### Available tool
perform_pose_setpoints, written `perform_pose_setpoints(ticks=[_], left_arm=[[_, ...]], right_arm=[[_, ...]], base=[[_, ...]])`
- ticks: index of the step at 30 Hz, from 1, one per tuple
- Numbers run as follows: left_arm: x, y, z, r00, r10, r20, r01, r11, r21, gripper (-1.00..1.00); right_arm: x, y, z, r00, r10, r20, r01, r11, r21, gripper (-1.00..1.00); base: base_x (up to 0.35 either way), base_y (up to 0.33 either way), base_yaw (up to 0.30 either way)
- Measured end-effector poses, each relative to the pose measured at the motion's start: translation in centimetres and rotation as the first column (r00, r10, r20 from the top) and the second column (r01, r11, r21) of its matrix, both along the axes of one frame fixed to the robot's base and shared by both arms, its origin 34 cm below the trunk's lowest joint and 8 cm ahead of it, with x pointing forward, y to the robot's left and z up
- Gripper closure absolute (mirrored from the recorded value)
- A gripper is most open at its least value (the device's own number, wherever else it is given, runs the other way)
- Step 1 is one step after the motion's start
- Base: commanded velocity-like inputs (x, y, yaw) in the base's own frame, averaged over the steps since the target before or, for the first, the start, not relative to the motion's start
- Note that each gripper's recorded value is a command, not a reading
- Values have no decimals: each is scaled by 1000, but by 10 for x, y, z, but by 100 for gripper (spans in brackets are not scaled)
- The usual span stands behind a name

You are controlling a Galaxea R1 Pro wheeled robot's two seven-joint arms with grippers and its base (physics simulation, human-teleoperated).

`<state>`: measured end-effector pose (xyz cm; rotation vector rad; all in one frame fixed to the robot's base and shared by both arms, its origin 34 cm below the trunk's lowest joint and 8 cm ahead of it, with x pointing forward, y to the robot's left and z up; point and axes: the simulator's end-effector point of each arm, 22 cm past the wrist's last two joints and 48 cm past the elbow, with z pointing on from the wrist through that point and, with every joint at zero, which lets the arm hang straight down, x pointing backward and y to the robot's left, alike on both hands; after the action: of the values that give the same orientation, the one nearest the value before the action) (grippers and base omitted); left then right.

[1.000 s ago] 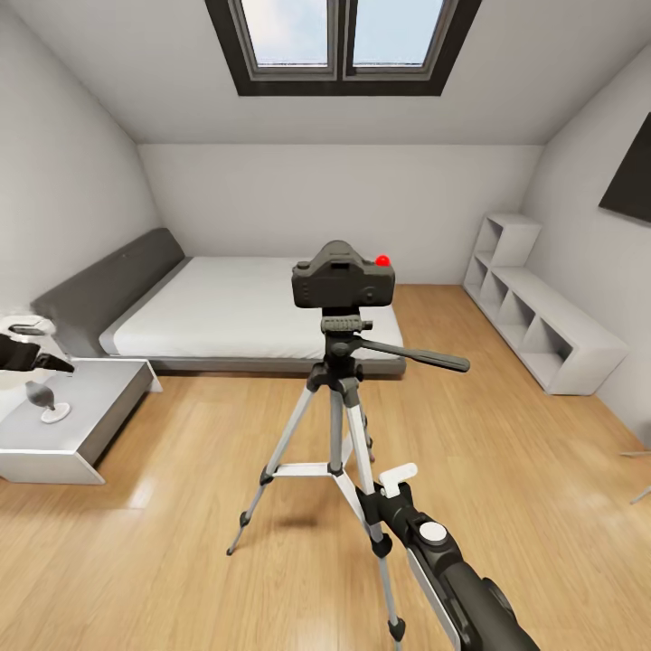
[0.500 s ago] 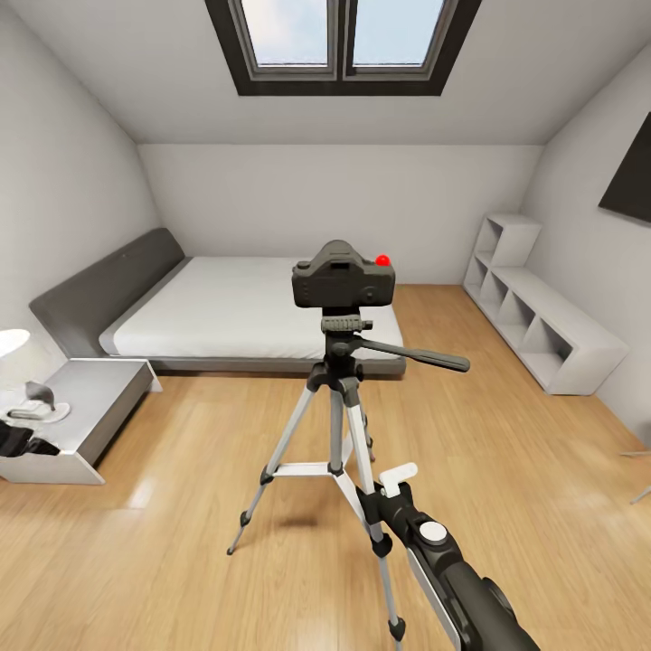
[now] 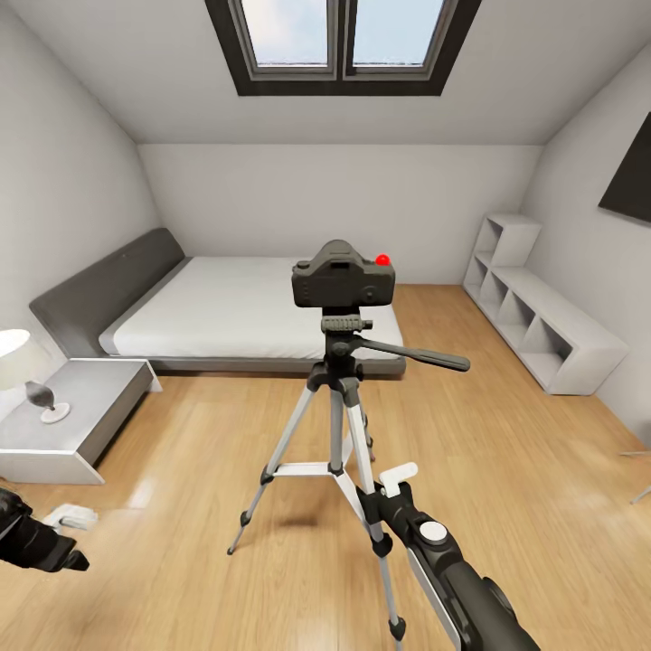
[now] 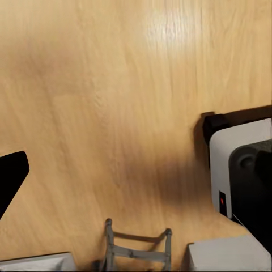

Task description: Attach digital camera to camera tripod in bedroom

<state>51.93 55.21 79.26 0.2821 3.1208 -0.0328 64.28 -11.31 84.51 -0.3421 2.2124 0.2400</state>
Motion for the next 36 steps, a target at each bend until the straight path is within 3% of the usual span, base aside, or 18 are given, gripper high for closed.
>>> perform_pose_setpoints(ticks=[10,16,18,23,28,30,36], left_arm=[[-68,-38,-71,992,-64,-106,76,990,121,-100],[-90,-81,-93,980,-66,-186,90,988,122,-100],[-104,-114,-103,969,-66,-238,91,991,98,-100],[-142,-174,-121,941,-100,-324,118,992,37,-100],[-202,-235,-143,915,-166,-369,154,986,-61,-100],[-226,-262,-153,919,-193,-345,161,980,-119,-100],[-266,-303,-168,948,-183,-261,125,967,-223,-100]], right_arm=[[0,-1,0,1000,-3,-3,3,1000,2,100],[0,-1,0,1000,-3,-4,3,1000,2,100],[0,-1,0,1000,-2,-3,2,1000,1,100],[0,-1,0,1000,-3,-4,3,1000,2,100],[0,-1,0,1000,-4,-5,4,1000,2,100],[0,-1,0,1000,-3,-4,3,1000,3,100],[0,-1,0,1000,-3,-4,3,1000,2,100]], base=[[0,0,0],[0,0,0],[0,0,0],[0,0,0],[0,0,0],[0,0,0],[0,0,0]])
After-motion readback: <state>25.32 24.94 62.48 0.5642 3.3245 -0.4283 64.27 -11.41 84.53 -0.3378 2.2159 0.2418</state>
